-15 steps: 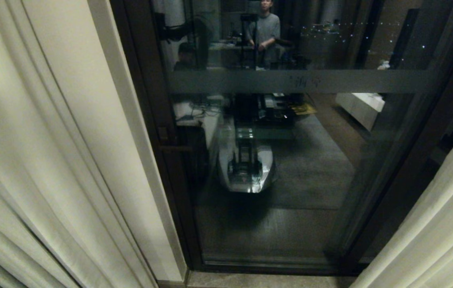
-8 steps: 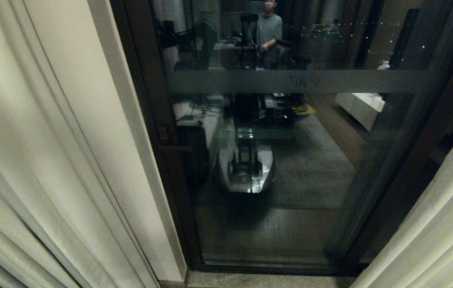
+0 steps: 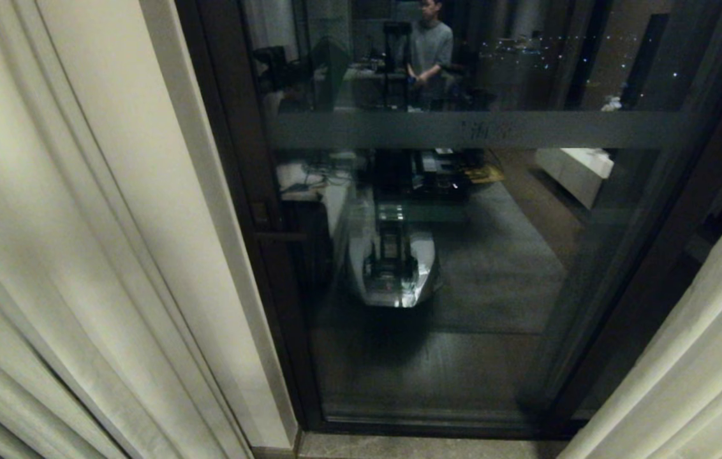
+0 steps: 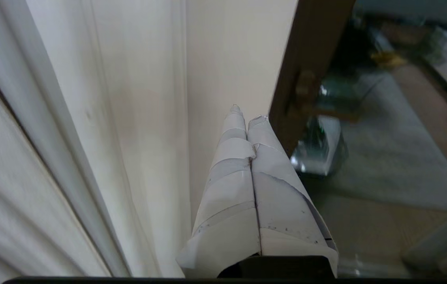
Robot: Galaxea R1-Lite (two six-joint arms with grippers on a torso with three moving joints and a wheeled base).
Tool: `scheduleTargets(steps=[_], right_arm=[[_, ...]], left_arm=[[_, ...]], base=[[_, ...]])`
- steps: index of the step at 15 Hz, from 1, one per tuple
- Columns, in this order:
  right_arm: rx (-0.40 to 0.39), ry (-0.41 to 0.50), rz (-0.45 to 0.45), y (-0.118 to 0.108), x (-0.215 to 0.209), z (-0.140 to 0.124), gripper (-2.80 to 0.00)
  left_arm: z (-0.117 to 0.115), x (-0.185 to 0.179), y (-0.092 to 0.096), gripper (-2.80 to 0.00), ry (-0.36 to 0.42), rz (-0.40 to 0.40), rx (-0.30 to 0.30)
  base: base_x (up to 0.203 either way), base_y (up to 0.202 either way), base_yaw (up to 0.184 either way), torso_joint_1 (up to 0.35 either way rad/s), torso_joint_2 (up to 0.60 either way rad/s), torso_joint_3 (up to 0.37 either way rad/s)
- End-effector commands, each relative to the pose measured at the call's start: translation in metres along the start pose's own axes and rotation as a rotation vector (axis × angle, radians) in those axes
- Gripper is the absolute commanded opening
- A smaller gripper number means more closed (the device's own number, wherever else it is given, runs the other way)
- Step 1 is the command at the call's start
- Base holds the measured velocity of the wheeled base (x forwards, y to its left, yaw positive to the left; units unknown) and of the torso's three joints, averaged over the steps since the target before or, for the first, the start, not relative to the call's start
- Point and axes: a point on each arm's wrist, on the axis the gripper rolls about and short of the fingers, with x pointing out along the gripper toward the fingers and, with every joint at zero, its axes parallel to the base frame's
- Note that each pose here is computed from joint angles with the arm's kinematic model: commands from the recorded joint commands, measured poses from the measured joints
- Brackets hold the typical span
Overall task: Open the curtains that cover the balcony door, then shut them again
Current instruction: Pull the inner curtains open on both sides
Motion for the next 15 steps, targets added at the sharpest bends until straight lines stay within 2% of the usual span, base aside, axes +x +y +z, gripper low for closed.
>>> scheduleTargets(steps=[1,3,7,9,12,15], right_arm=[[0.001,-0.001,0.0,0.0,0.0,0.0,-2.8],[0.001,-0.001,0.0,0.0,0.0,0.0,-2.8],[0.001,-0.001,0.0,0.0,0.0,0.0,-2.8],[0.001,-0.001,-0.001,0.0,0.0,0.0,-2.8],[0.001,-0.001,0.0,0.0,0.0,0.0,-2.8],[0.001,-0.001,0.0,0.0,0.0,0.0,-2.8]], left_arm=[[-0.017,-0.008,-0.009,-2.8,0.031,-0.02,-0.009],[-0.034,-0.01,-0.024,-2.8,0.069,-0.047,-0.013],[-0.063,-0.03,-0.058,-2.8,0.09,0.0,-0.024],[-0.078,-0.051,-0.067,-2.8,0.099,0.011,-0.018],[-0.105,-0.085,-0.062,-2.8,0.081,0.018,-0.008],[-0.131,-0.11,-0.054,-2.8,0.003,0.022,0.001]], base=[[0.0,0.0,0.0,0.0,0.0,0.0],[0.0,0.0,0.0,0.0,0.0,0.0],[0.0,0.0,0.0,0.0,0.0,0.0],[0.0,0.0,0.0,0.0,0.0,0.0],[0.0,0.0,0.0,0.0,0.0,0.0],[0.0,0.0,0.0,0.0,0.0,0.0]])
